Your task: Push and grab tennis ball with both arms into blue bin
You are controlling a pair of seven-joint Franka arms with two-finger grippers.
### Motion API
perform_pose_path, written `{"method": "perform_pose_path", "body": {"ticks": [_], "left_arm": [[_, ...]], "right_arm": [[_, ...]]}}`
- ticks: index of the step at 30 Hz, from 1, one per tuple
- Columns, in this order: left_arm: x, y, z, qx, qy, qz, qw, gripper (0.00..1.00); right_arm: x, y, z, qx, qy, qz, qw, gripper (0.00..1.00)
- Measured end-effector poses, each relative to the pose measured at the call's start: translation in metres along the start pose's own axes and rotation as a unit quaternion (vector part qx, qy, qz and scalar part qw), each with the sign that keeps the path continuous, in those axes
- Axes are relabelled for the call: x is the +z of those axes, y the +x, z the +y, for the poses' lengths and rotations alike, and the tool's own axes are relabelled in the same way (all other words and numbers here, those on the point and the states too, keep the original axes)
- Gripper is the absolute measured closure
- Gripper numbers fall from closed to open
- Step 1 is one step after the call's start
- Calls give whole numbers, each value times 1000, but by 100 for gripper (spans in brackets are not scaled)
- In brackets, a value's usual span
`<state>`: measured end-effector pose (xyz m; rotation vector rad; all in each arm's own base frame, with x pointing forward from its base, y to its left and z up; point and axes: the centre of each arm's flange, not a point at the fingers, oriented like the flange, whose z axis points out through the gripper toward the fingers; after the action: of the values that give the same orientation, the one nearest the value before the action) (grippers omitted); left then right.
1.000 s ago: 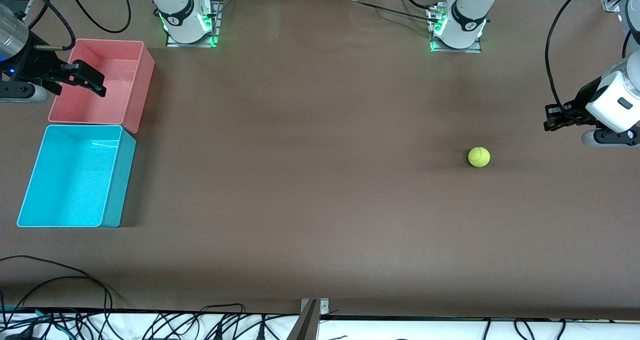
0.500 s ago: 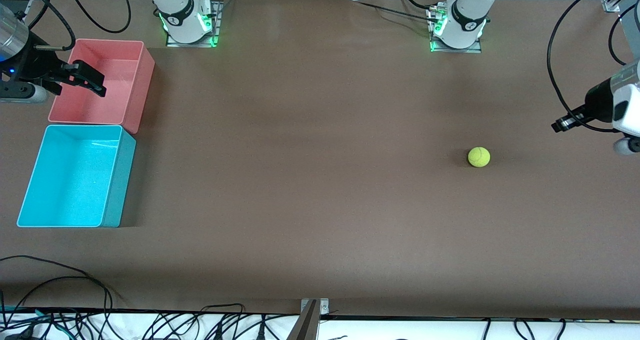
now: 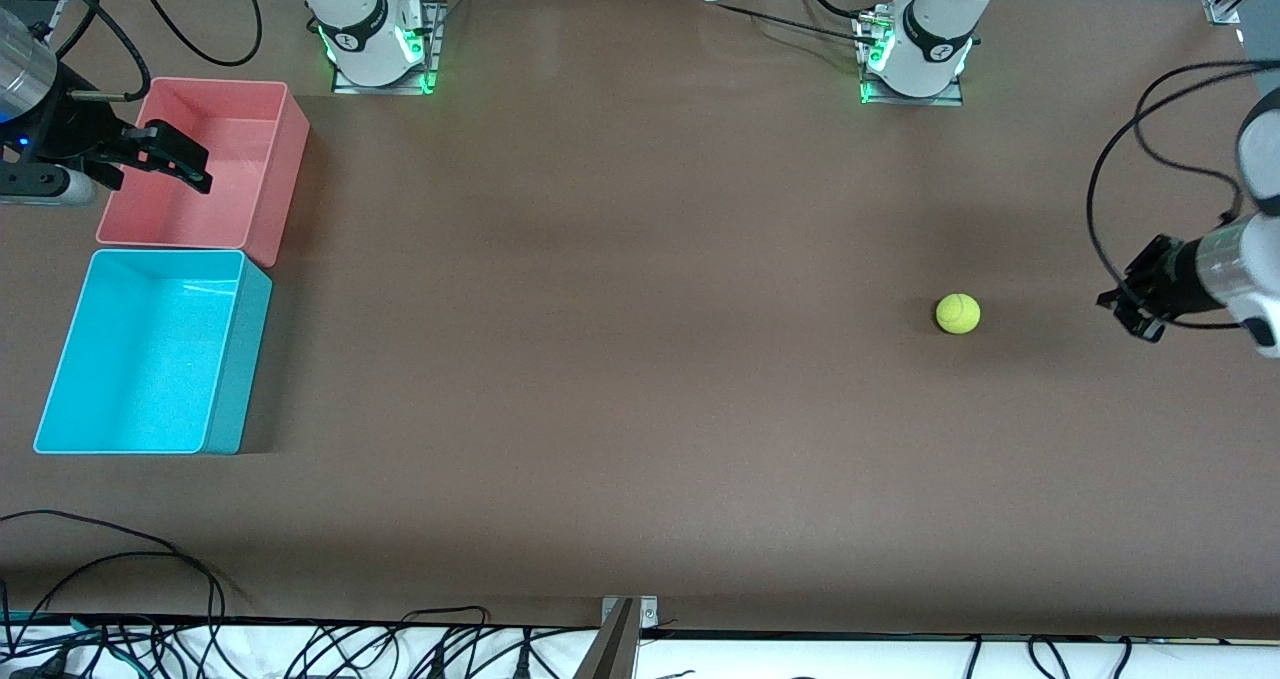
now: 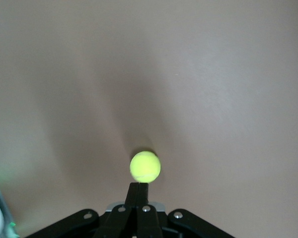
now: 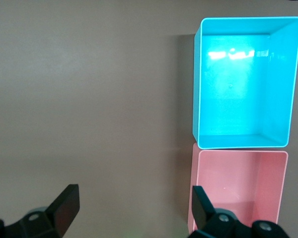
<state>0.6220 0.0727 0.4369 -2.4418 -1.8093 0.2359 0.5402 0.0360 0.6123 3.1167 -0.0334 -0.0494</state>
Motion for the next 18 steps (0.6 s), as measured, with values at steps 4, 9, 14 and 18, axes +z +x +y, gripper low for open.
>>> {"method": "perform_pose_path", "body": {"ticks": [4, 9, 14, 18], "left_arm": [[46, 14, 14, -65, 13, -4, 998, 99], [97, 33, 13, -128, 17, -8, 992, 99], [145, 37, 4, -181, 2, -4, 983, 99], [177, 35, -4, -208, -10, -1, 978, 99]], "right_arm": [[0, 0, 0, 0, 0, 0, 1000, 0], [0, 0, 1, 1, 0, 0, 1000, 0], [0, 0, 1, 1, 0, 0, 1000, 0], [0, 0, 1, 1, 0, 0, 1000, 0]]}}
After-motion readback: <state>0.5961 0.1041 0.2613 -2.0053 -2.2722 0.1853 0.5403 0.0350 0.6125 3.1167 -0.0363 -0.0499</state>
